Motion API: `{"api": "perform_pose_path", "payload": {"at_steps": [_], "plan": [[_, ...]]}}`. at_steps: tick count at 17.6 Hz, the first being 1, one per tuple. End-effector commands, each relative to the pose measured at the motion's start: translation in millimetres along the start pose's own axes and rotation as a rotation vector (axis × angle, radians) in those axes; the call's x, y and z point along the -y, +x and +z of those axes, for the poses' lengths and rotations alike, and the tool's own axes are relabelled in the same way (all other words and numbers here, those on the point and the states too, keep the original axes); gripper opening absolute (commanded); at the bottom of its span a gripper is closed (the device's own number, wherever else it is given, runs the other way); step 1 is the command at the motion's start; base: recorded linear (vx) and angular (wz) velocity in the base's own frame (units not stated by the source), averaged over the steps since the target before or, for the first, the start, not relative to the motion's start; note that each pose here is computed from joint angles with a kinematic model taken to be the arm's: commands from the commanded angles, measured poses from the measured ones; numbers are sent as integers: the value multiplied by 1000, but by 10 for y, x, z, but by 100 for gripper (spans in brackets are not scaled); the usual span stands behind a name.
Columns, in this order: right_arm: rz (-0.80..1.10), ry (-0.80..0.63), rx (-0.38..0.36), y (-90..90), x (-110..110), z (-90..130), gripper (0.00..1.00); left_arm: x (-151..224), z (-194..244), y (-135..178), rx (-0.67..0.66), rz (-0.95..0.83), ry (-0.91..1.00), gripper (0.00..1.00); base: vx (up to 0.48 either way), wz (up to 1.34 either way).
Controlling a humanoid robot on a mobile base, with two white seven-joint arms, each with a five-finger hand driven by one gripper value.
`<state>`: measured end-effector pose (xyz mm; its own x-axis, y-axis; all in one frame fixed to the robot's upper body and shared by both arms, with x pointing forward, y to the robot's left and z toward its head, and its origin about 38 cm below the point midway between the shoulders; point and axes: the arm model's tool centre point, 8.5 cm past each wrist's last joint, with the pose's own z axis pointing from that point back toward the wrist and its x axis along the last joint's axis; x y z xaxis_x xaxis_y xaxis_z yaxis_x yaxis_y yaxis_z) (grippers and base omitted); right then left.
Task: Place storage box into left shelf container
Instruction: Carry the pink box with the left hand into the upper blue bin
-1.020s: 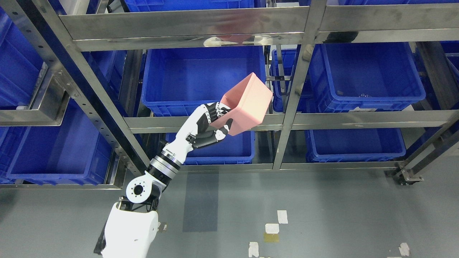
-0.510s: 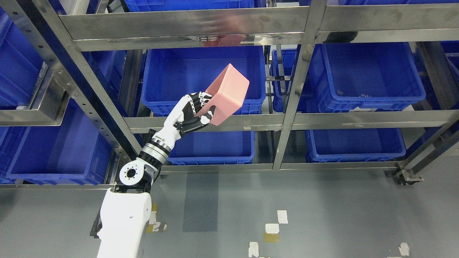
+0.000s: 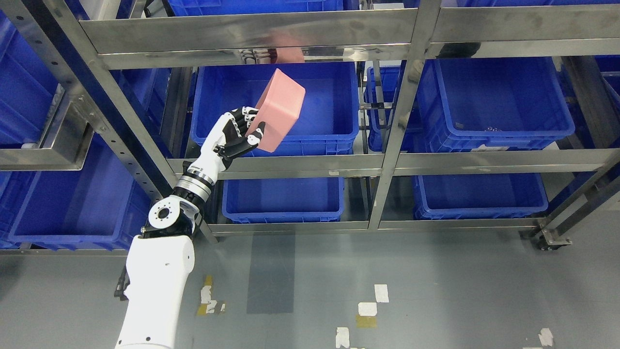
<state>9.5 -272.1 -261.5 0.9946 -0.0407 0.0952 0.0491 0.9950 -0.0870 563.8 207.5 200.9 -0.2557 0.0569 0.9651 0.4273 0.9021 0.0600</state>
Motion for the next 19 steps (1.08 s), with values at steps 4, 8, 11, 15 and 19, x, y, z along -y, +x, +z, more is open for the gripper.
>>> {"api": "perform_pose_path", "payload": {"at_steps": [4,8,11,15,19], "plan": [[-1,-18,11,17,115,-2,100,-294,152,-552,-175,178,139,3,0,0],[-1,-18,11,17,115,-2,100,-345,-30,-440,-185,234,187,3,0,0],[-1,-18,11,17,115,-2,100,-383,-104,-375,-183,268,231,3,0,0],[-1,-18,11,17,115,-2,100,-390,-114,-406,-208,307,269,3,0,0],[-1,-18,11,17,115,-2,100,-386,-118,-405,-214,297,265,13,0,0]]}}
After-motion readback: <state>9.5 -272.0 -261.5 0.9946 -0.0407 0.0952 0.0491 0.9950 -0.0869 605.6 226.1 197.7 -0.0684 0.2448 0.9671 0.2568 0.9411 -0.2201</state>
